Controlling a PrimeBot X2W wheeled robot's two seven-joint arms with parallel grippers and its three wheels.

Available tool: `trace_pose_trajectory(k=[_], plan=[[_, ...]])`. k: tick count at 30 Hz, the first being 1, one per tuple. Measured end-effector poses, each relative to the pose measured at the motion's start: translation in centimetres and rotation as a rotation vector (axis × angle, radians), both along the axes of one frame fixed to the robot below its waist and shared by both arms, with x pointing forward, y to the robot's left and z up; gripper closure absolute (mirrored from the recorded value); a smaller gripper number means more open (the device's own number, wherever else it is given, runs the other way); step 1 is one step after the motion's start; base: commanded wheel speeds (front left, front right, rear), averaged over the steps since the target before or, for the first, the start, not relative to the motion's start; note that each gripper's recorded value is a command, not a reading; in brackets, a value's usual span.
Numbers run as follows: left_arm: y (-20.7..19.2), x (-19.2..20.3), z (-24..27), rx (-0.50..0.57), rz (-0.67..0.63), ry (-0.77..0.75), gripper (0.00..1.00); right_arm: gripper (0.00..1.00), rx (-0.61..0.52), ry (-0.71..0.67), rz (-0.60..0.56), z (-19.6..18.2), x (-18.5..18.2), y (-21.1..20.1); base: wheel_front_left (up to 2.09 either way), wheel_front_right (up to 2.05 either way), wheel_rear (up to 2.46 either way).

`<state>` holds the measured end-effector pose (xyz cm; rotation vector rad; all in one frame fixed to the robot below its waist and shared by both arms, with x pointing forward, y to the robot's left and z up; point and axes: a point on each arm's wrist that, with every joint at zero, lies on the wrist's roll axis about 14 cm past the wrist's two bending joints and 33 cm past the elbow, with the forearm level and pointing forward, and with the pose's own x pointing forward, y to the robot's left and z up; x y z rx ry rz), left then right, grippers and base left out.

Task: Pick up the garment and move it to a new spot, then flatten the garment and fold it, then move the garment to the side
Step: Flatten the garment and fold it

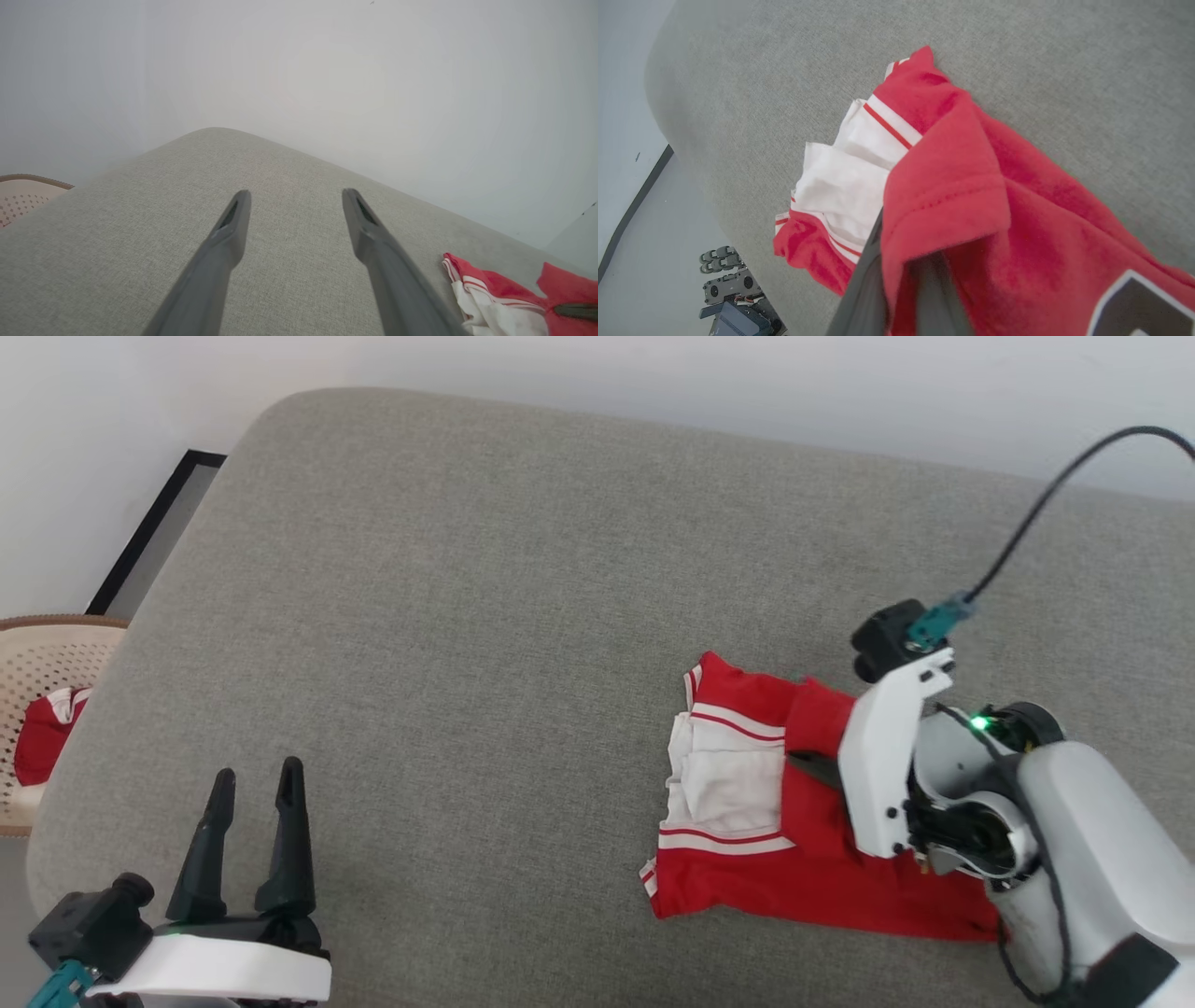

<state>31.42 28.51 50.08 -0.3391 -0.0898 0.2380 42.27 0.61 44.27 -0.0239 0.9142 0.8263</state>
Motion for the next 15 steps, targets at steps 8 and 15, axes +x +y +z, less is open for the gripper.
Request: trace_pose_trajectory(k=[8,15], plan=[[0.1,0.3,0.0,-0.006,0.004,-0.003,0.0,0.0,0.026,0.0,0.029,0.0,0.3,1.7,0.0,0.0,0.0],[-0.3,1.1,0.4,-0.003,-0.016,-0.016,0.0,0.0,0.081,-0.036,0.008,1.8,1.0,1.1,0.0,0.0,0.0]])
